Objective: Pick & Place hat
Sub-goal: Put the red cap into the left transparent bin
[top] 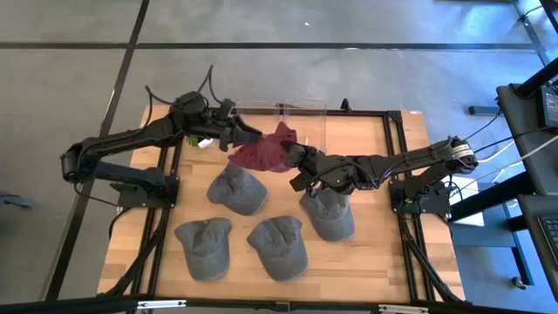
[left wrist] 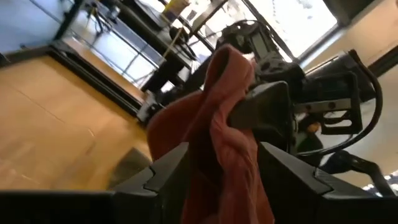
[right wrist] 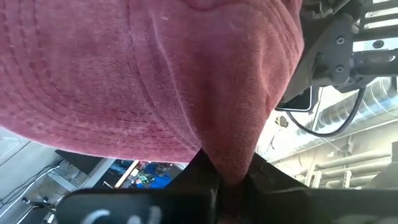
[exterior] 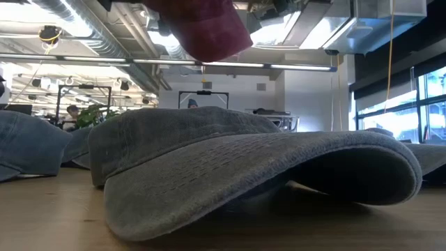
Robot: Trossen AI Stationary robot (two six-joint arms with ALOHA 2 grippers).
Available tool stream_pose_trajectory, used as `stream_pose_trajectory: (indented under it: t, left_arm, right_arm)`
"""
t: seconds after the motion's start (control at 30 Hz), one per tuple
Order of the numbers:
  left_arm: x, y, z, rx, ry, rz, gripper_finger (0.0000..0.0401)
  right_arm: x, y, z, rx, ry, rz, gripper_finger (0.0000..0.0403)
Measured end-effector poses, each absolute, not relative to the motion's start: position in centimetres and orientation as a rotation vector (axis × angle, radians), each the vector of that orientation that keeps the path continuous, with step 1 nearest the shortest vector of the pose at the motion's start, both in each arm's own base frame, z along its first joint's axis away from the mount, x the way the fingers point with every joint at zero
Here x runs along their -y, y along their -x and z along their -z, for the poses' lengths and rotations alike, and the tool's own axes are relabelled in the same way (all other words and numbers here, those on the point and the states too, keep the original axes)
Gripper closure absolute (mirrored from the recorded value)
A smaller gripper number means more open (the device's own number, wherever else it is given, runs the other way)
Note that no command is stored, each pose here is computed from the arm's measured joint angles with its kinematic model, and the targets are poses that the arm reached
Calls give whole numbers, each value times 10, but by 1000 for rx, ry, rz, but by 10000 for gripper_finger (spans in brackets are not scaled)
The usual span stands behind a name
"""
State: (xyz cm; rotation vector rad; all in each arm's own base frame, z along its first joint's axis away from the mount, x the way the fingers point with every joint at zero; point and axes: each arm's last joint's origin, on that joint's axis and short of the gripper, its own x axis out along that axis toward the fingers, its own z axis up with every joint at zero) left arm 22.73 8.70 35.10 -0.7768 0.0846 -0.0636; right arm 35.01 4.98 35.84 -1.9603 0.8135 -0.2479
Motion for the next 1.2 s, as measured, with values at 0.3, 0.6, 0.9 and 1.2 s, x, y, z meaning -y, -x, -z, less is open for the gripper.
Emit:
stream_pose_trajectory:
  t: [0.3,0.6,0.9,1.2]
  left_arm:
    - [-79,-232,-349,-102,786,90,224]
    - [-78,-232,-350,-102,800,92,314]
    - [-82,-231,-356,-39,747,105,392]
    - [-88,-229,-360,1,727,101,395]
  right_arm:
    - [-50,-351,-358,-781,1960,226,385]
    - [-50,-351,-359,-773,1935,238,383]
    - [-50,-351,-358,-755,1862,263,378]
    - [-50,-351,-358,-720,1729,309,304]
